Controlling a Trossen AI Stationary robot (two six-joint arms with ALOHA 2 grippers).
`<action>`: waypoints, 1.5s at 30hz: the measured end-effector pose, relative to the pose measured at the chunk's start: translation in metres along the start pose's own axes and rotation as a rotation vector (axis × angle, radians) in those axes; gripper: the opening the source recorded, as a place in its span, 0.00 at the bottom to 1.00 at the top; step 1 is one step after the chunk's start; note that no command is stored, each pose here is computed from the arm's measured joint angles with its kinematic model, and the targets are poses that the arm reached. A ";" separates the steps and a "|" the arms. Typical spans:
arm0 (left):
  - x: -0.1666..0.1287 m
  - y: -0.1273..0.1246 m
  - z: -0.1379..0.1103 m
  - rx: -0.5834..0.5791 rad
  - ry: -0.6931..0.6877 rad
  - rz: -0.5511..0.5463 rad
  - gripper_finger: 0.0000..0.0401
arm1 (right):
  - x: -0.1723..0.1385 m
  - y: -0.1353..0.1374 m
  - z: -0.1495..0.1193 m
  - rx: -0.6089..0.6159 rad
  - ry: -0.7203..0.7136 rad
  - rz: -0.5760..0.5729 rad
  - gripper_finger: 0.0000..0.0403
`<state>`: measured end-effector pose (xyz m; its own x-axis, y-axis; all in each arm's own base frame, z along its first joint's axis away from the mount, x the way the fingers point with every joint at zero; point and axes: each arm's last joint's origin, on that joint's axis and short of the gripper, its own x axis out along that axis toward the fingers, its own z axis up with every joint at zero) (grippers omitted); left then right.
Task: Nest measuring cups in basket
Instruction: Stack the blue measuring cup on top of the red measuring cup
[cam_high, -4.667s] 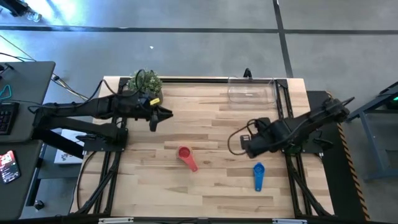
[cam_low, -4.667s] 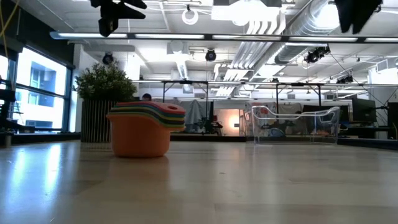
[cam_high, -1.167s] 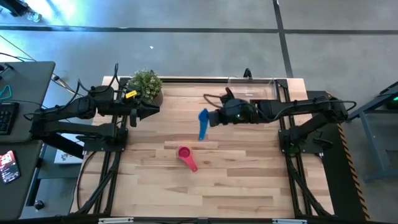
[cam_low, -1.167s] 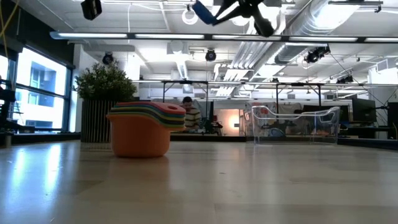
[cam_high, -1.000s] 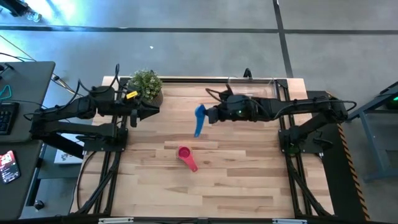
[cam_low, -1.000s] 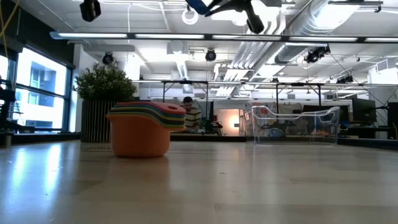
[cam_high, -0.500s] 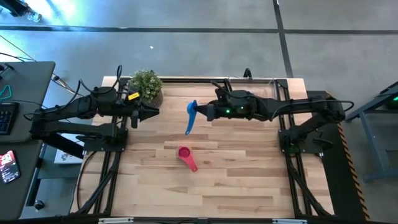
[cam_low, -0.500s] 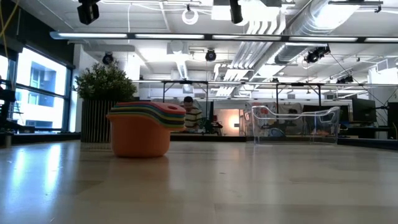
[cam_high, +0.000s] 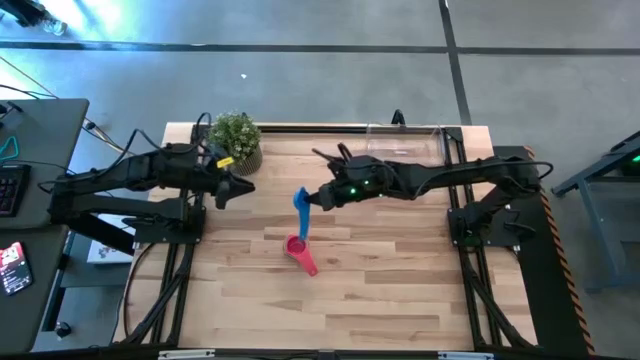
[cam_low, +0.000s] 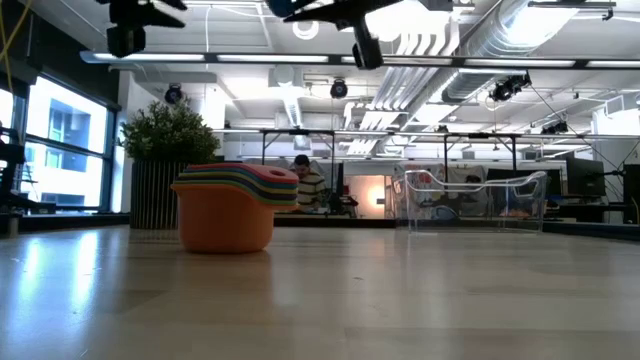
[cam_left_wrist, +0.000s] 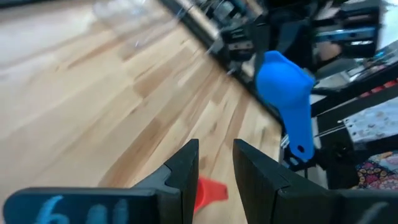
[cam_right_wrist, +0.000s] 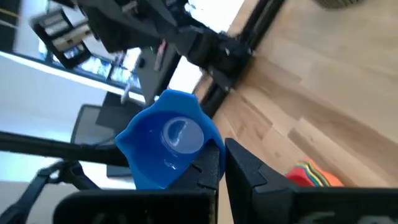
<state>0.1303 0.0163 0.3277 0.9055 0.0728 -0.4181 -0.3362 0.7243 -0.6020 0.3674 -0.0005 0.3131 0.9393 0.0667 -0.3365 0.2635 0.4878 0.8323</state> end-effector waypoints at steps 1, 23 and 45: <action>0.001 0.001 -0.002 -0.009 0.022 0.013 0.22 | 0.002 -0.002 -0.001 0.001 0.015 -0.003 0.00; 0.078 -0.004 -0.047 0.091 0.489 0.220 0.22 | -0.006 -0.020 0.010 -0.029 0.118 -0.092 0.00; 0.157 0.006 -0.098 0.127 0.694 0.430 0.22 | -0.056 -0.008 0.026 -0.105 0.079 -0.121 0.00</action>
<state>0.2448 -0.0347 0.1918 0.3246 -0.0484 -0.9446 -0.5472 0.8050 -0.2293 0.3184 -0.0309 0.3371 0.8809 0.0681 -0.4684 0.3454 0.5841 0.7345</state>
